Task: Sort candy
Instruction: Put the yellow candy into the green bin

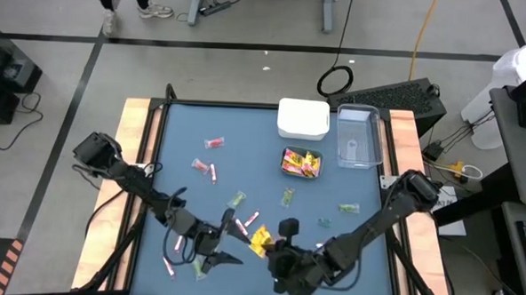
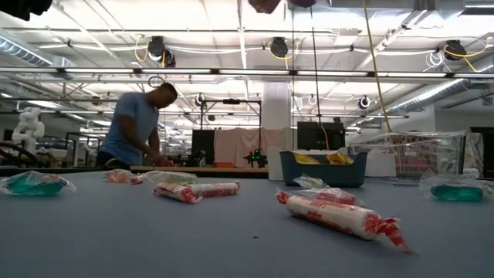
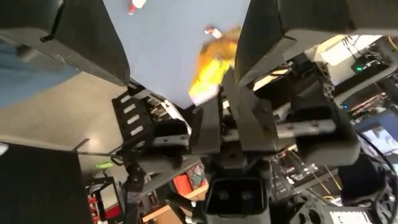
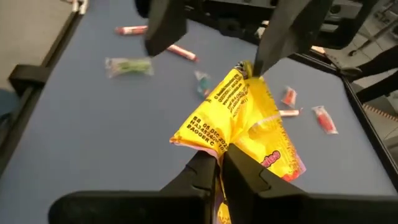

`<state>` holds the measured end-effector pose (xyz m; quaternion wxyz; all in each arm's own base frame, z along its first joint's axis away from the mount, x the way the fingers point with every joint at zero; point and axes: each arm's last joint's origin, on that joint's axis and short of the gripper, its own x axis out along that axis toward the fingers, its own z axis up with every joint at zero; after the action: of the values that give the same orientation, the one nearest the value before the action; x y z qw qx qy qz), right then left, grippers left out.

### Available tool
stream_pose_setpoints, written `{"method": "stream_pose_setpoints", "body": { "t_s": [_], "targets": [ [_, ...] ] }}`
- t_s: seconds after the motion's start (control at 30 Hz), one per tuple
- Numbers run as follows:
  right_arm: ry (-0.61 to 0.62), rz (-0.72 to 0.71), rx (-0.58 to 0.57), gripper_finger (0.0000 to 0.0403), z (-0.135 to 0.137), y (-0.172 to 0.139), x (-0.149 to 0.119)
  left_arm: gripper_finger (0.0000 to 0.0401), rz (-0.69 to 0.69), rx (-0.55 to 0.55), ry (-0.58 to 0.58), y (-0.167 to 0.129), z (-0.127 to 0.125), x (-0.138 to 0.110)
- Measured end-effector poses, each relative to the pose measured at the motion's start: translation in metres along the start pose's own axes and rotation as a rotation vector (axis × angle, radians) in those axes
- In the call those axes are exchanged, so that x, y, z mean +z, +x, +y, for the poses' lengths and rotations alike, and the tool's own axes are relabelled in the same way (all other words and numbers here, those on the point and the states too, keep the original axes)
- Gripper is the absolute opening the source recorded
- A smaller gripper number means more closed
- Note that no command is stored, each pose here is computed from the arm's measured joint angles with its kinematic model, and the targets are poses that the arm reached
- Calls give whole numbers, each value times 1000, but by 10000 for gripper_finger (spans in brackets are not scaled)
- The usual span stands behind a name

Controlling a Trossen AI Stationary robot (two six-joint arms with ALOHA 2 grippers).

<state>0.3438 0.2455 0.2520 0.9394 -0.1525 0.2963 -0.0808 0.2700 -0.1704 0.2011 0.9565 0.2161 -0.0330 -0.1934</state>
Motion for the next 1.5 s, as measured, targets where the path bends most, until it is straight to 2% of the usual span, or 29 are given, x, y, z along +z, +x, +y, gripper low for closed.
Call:
{"method": "stream_pose_setpoints", "body": {
  "t_s": [0.17, 0.4, 0.53, 0.67, 0.87, 0.97, 1.1, 1.2, 1.33, 1.5],
  "targets": [
    [48, 23, 86, 16, -11, 13, 4, 292, 13, 13, 24, 1, 5, -3],
    [71, 21, 91, 16, -16, 18, 6, 277, 62, -4, 58, 1, 3, -7],
    [99, 27, 91, 16, -16, 18, 6, 244, 88, 49, 59, 1, 4, -8],
    [166, 62, 90, 16, -15, 15, 2, 216, 131, 146, 57, -1, 5, -7],
    [278, 124, 72, 16, -19, -1, -2, 206, 146, 165, 25, -14, 1, 13],
    [340, 78, 94, 16, -22, -12, 7, 206, 124, 157, -20, -26, 4, 30],
    [494, -76, 134, 16, -27, -24, 28, 206, 134, 126, -82, -45, 7, 43],
    [613, -203, 162, 16, -27, -26, 43, 206, 164, 106, -142, -57, 9, 47],
    [689, -290, 198, 16, -27, -28, 54, 206, 224, 91, -212, -67, 12, 47],
    [790, -356, 148, 16, -29, -29, 59, 205, 273, 86, -247, -71, 11, 44]
  ]
}}
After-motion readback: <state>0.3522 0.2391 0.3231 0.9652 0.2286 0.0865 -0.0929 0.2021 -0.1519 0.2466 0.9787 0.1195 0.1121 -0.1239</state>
